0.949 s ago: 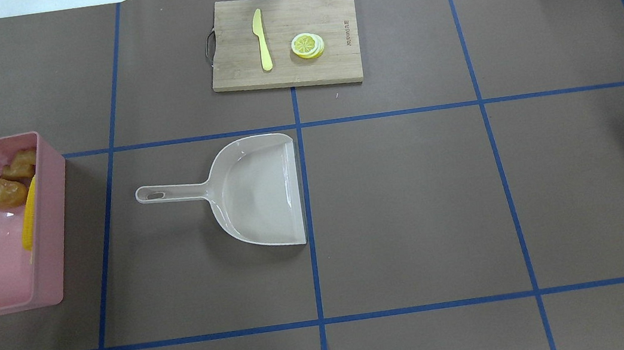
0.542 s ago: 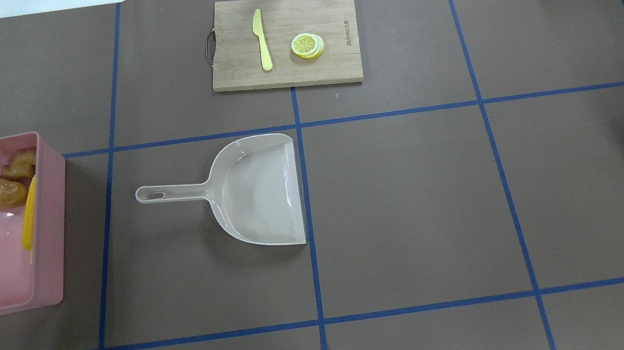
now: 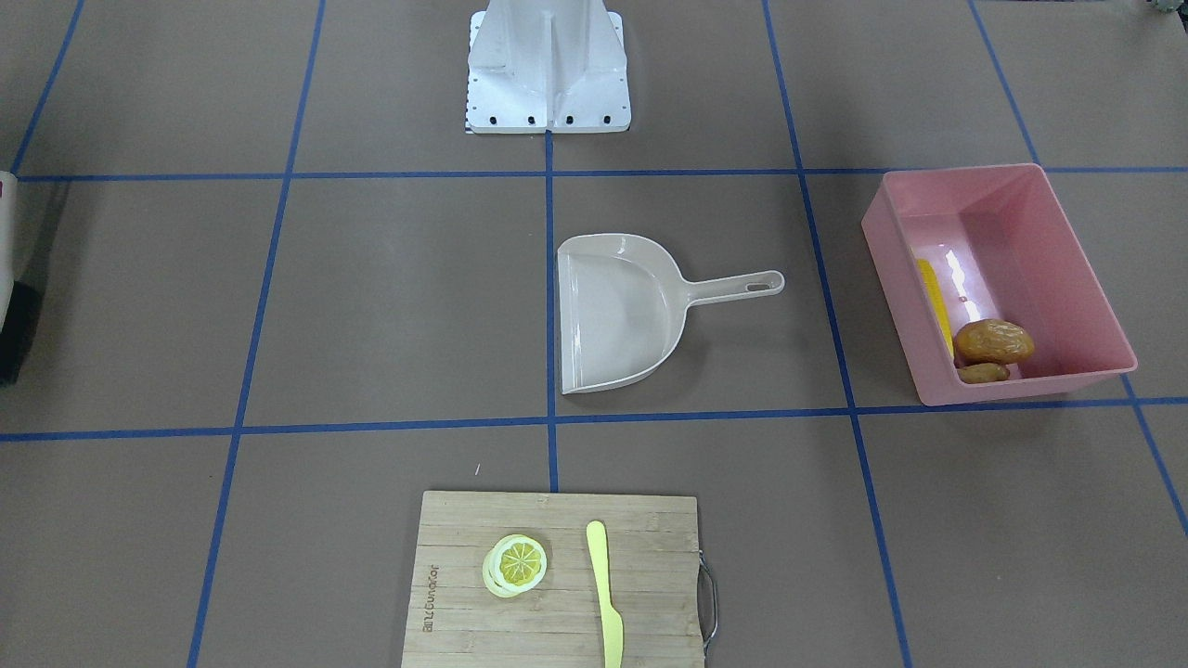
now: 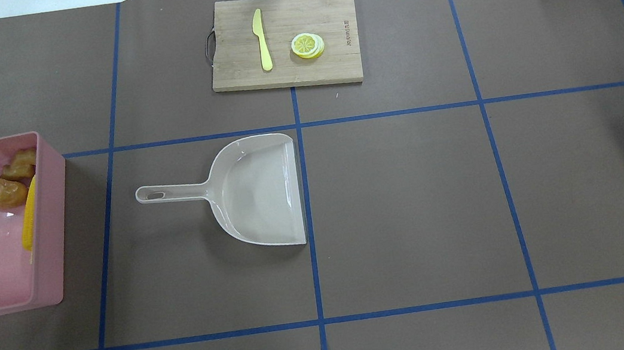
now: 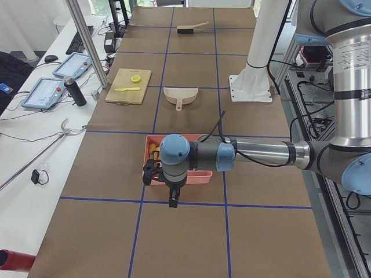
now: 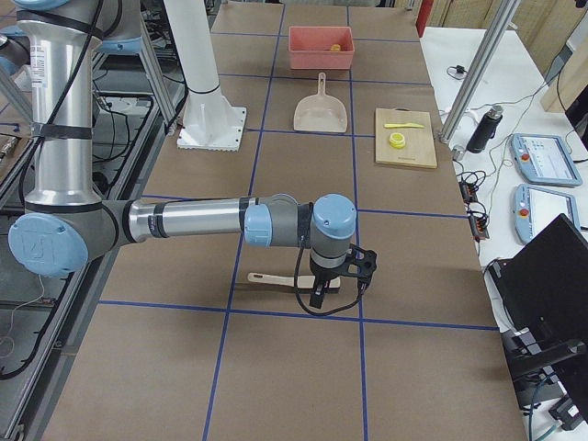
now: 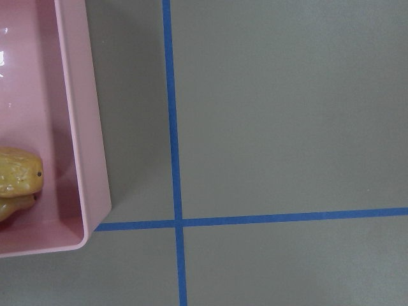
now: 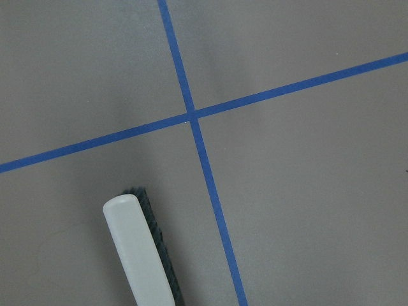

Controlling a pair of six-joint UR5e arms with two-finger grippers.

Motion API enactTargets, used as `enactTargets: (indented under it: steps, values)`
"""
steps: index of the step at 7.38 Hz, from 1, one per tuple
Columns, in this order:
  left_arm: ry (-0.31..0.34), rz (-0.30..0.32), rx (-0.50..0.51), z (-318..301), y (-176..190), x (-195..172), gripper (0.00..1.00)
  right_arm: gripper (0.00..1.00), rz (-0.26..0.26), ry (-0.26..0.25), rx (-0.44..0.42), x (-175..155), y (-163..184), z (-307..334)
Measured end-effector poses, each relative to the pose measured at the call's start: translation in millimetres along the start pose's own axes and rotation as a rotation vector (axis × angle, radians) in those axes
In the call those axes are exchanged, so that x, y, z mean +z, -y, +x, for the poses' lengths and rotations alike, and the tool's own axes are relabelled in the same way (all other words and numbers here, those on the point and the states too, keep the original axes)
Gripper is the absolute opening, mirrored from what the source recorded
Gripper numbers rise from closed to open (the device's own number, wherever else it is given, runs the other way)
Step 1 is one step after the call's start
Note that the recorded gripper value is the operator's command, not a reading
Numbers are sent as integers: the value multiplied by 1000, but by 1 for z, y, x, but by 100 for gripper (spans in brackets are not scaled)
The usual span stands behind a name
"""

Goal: Sweep and dump trash into bin

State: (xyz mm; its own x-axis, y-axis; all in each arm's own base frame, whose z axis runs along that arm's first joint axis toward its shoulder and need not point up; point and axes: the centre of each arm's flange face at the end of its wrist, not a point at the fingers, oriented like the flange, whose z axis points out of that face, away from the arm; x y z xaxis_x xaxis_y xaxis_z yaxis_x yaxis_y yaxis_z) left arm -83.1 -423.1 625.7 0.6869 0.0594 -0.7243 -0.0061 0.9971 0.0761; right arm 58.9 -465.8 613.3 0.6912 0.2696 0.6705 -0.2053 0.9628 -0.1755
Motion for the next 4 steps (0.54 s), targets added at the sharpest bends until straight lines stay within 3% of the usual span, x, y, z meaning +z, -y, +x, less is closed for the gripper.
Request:
enactTargets:
  steps: [4]
  values:
    - [0, 0, 0, 0, 1, 0, 98, 100, -1, 2, -2, 0, 0, -1]
